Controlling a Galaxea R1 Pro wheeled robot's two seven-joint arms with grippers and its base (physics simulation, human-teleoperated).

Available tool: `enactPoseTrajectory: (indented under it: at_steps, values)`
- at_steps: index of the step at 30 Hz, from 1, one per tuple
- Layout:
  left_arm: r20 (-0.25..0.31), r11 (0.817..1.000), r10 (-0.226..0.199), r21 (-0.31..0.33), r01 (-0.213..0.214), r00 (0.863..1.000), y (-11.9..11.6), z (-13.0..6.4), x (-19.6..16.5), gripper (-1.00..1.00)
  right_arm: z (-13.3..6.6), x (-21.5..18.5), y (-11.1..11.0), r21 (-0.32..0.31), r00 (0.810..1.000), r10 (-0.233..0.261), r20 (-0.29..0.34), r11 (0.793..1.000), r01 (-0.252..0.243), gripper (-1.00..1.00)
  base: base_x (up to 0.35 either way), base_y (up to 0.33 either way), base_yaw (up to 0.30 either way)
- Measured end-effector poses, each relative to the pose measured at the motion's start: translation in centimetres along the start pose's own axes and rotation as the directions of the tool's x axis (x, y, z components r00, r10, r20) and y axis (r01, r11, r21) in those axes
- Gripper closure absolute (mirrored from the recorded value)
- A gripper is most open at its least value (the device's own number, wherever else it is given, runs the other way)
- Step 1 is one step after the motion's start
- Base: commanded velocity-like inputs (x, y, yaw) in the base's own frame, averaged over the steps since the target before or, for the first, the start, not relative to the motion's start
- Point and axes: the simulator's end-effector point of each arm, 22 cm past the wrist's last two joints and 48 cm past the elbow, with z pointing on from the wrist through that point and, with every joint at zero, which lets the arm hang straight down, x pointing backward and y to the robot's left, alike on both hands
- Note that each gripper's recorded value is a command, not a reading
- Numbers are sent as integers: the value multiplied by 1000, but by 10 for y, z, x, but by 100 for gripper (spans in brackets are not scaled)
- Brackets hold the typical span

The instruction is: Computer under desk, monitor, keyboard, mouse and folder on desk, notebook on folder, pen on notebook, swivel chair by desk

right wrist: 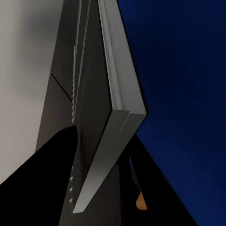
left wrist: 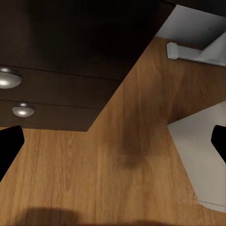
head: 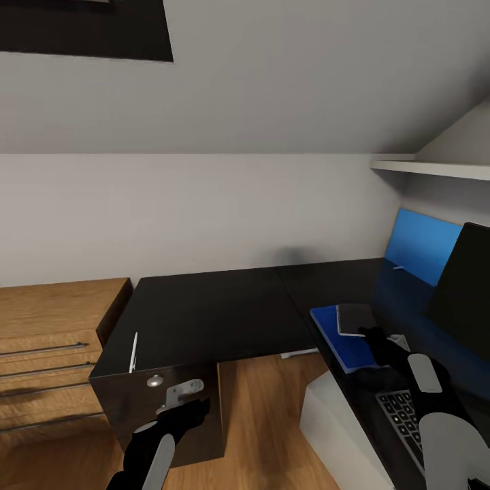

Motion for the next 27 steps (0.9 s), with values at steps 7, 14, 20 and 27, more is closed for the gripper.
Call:
enactPoseTrajectory:
  at_steps: [7,14,20,27]
  values:
    - [-1,1000,0,1,0,1000,0,0,0,-100,0,1,0,0,1000,0,-1,1000,0,100,4,-2,0]
    - [0,1000,0,0,0,1000,-2,-6,-6,-100,-3,-2,7,1,1000,1,-1,1000,-1,100,0,0,0]
    - [0,1000,-1,1,1,1000,-2,-6,-6,-100,-3,-2,7,-1,1000,1,-1,1000,-1,100,0,0,0]
    - [-1,1000,-1,1,1,1000,-2,-6,-5,-100,-3,0,8,-1,1000,1,-4,1000,-1,100,0,0,0]
